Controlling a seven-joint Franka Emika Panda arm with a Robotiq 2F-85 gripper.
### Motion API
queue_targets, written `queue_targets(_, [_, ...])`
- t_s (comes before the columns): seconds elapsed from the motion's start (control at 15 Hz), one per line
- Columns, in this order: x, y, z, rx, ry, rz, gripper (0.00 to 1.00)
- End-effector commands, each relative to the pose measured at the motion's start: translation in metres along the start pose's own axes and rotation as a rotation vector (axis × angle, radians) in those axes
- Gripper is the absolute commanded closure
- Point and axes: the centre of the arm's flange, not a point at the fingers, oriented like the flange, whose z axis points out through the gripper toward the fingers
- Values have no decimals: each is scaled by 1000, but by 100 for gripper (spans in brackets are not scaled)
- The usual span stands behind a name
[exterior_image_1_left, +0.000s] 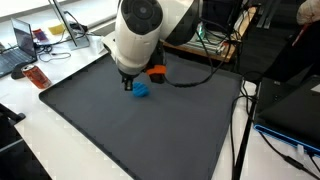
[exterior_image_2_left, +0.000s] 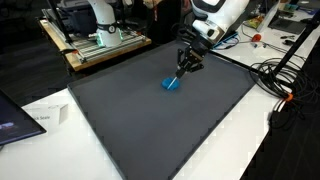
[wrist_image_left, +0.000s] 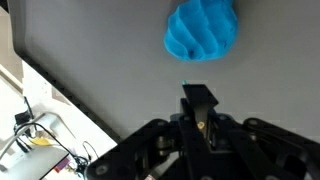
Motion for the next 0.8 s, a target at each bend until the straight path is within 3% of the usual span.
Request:
queue_targets(0.0, [4, -20, -4, -71, 28, 46, 97])
queue_targets(0.4, [9, -34, 4, -142, 31, 98, 97])
queue_targets(0.73, [13, -29, -5, -155, 17, 102, 97])
